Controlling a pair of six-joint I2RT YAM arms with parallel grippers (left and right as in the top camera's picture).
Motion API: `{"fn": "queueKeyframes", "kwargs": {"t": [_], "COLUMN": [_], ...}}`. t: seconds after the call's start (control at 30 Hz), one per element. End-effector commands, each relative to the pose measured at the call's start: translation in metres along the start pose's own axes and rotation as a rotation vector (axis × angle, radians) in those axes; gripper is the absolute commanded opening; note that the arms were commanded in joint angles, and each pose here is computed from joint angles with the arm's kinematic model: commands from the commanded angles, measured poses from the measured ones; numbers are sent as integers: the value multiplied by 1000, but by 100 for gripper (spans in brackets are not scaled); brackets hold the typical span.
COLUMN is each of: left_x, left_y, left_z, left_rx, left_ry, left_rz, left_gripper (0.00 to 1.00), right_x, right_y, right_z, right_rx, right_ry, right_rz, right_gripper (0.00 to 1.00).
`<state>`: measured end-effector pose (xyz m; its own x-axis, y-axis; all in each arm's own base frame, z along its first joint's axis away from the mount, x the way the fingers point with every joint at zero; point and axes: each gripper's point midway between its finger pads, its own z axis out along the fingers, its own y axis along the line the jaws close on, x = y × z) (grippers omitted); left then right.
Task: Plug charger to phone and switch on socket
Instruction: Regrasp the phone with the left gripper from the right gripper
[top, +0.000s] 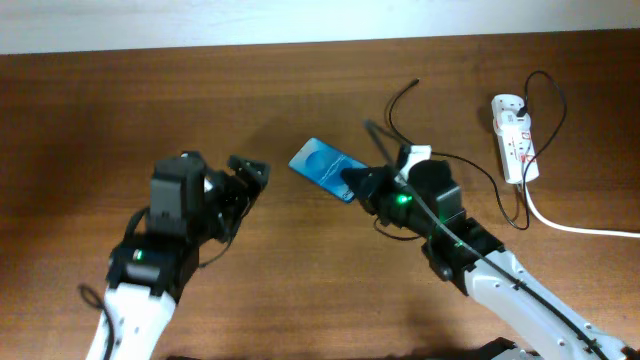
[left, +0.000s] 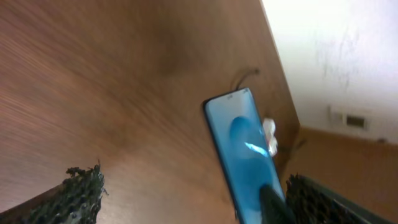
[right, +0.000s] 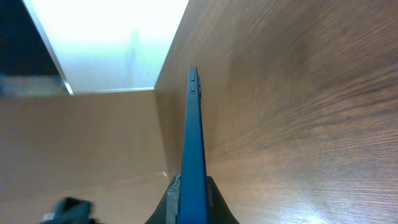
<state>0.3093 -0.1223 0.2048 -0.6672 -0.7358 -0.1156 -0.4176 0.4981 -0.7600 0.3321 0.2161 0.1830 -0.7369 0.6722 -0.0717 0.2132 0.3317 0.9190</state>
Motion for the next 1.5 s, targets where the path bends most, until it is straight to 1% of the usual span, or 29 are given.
{"fn": "queueKeyframes", "kwargs": {"t": [0.0,0.03,0.1,0.23,0.33,0.4,0.43,0.47,0.5,0.57,0.6,0.67,0.73,0.77,0.8,0.87,1.0,1.1,1.13,1.17,1.2,1.27,1.33,1.37,1.47], "left_x": [35,43,49,46,37,33,32,32,32,33,33,32,32,32,32,32,31,28,26,26,25,24,26,27,28], "left_y": [-17,-23,-25,-21,-32,-33,-32,-32,-32,-33,-33,-33,-33,-33,-33,-33,-34,-33,-32,-32,-31,-31,-31,-31,-31], "left_z": [33,45,59,71,73,74,75,75,75,75,75,75,75,75,75,75,75,77,78,78,79,80,81,82,82], "left_rx": [130,175,204,194,221,218,215,215,216,215,214,216,214,210,208,203,204,193,185,180,177,174,170,166,165], "left_ry": [336,425,513,515,484,462,454,455,456,457,457,456,457,459,460,459,456,435,429,425,420,412,408,403,405], "left_rz": [-7,-13,-53,-72,-120,-138,-138,-138,-137,-141,-142,-143,-152,-169,-181,-198,-211,-225,-251,-269,-276,-274,-270,-267,-265], "left_gripper": [99,99,99,99,99,95,89,85,83,70,68,66,54,39,33,26,23,27,30,37,38,35,35,32,29], "right_x": [-6,-7,-7,-7,11,23,30,33,35,34,33,31,32,36,40,57,70,79,80,81,82,87,89,89,90], "right_y": [11,10,8,0,-3,0,1,1,1,9,14,23,23,24,25,26,25,27,28,29,30,30,30,31,32], "right_z": [-6,-5,-4,1,8,10,11,11,11,11,11,11,11,11,12,14,19,20,20,20,20,21,21,21,21], "right_rx": [-38,-35,-30,-6,15,20,24,26,26,-7,-27,-64,-65,-64,-63,-55,-41,-42,-43,-49,-51,-51,-51,-54,-57], "right_ry": [24,19,17,23,85,119,133,140,146,149,150,149,151,161,169,206,194,207,206,203,202,208,201,201,203], "right_rz": [115,121,180,279,371,416,438,437,435,423,415,401,400,396,393,384,393,397,394,392,389,382,380,378,377], "right_gripper": [4,4,4,4,4,4,4,4,4,4,4,4,4,4,4,4,4,4,4,4,4,4,4,4,4]}}
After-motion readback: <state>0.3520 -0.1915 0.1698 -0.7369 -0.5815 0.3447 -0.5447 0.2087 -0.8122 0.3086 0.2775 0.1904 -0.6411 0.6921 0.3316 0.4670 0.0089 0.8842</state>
